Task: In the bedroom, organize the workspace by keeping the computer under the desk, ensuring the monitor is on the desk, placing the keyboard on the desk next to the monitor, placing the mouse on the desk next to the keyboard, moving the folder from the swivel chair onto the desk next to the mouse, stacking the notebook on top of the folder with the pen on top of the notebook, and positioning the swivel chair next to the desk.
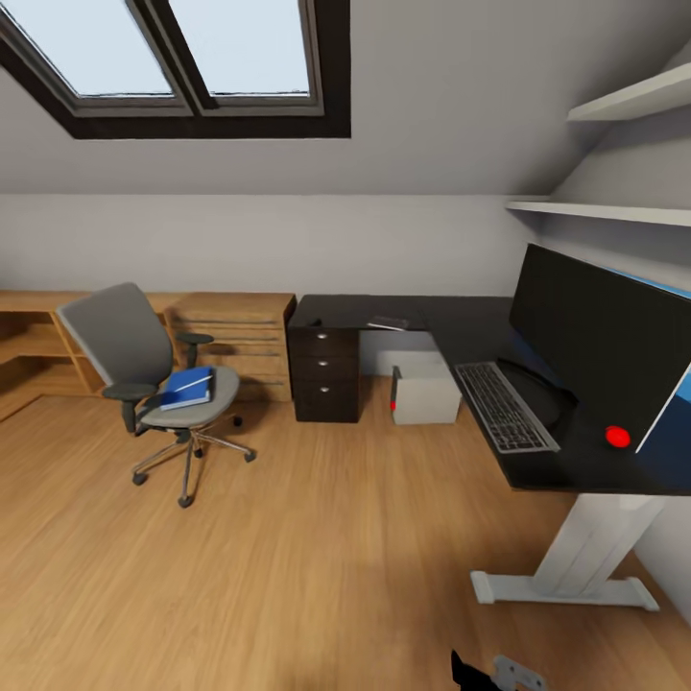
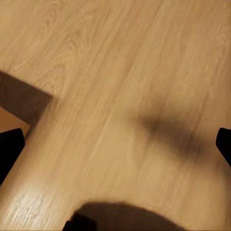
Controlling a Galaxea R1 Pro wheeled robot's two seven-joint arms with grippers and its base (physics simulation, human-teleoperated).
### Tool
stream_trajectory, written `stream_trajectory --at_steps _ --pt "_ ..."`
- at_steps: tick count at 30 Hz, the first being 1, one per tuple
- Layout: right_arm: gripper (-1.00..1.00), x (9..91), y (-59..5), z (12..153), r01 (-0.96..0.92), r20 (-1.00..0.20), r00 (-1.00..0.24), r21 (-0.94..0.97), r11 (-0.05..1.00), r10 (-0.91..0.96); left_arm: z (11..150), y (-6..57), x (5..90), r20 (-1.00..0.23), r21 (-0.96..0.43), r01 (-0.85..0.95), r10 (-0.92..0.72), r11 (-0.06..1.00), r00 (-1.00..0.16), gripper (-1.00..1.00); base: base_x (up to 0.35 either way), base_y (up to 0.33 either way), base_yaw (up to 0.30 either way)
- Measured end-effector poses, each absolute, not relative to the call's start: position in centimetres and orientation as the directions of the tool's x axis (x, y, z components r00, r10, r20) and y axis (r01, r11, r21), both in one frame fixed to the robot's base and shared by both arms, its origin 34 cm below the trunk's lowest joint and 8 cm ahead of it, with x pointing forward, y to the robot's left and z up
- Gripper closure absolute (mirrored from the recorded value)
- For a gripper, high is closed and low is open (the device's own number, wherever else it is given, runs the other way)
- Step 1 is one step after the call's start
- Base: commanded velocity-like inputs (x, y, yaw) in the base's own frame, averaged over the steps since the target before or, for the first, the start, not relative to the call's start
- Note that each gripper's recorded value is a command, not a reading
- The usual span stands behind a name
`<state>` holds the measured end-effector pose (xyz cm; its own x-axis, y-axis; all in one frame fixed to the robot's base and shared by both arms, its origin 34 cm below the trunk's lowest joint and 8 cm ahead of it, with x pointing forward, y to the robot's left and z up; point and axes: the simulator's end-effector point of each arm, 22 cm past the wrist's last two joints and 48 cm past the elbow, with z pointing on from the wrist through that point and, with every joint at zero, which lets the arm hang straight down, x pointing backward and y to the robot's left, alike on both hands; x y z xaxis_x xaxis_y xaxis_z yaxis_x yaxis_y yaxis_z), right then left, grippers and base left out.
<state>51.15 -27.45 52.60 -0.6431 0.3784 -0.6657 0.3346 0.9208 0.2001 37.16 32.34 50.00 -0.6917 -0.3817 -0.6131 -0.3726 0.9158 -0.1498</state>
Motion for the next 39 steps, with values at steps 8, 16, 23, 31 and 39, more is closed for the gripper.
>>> stream_trajectory --at_steps 8,16,23,31,39 --pt "-1.0 51.2 -27.2 52.6 0.333 -0.666 -0.643 0.203 0.921 0.379 49.9 32.3 36.9 -0.608 -0.149 -0.374 -0.383 0.915 -0.695 -1.0 0.334 0.001 0.0" --pt "-1.0 51.2 -27.2 52.7 0.333 -0.668 -0.64 0.203 0.921 0.379 49.9 32.3 36.9 -0.608 -0.149 -0.374 -0.383 0.915 -0.695 -1.0 0.335 0.0 -0.064" --pt "-1.0 51.4 -27.1 52.9 0.321 -0.672 -0.642 0.202 0.925 0.369 49.9 32.3 36.8 -0.607 -0.15 -0.375 -0.384 0.915 -0.696 -1.0 0.336 0.0 -0.142" --pt "-1.0 51.5 -26.5 53.0 0.27 -0.678 -0.66 0.187 0.945 0.323 49.6 32.2 36.3 -0.598 -0.148 -0.377 -0.387 0.914 -0.702 -1.0 0.336 0.0 -0.051" --pt "-1.0 51.7 -26.2 53.1 0.254 -0.683 -0.662 0.185 0.949 0.31 49.6 31.9 36.4 -0.597 -0.152 -0.377 -0.389 0.914 -0.702 -1.0 0.336 0.0 -0.159"
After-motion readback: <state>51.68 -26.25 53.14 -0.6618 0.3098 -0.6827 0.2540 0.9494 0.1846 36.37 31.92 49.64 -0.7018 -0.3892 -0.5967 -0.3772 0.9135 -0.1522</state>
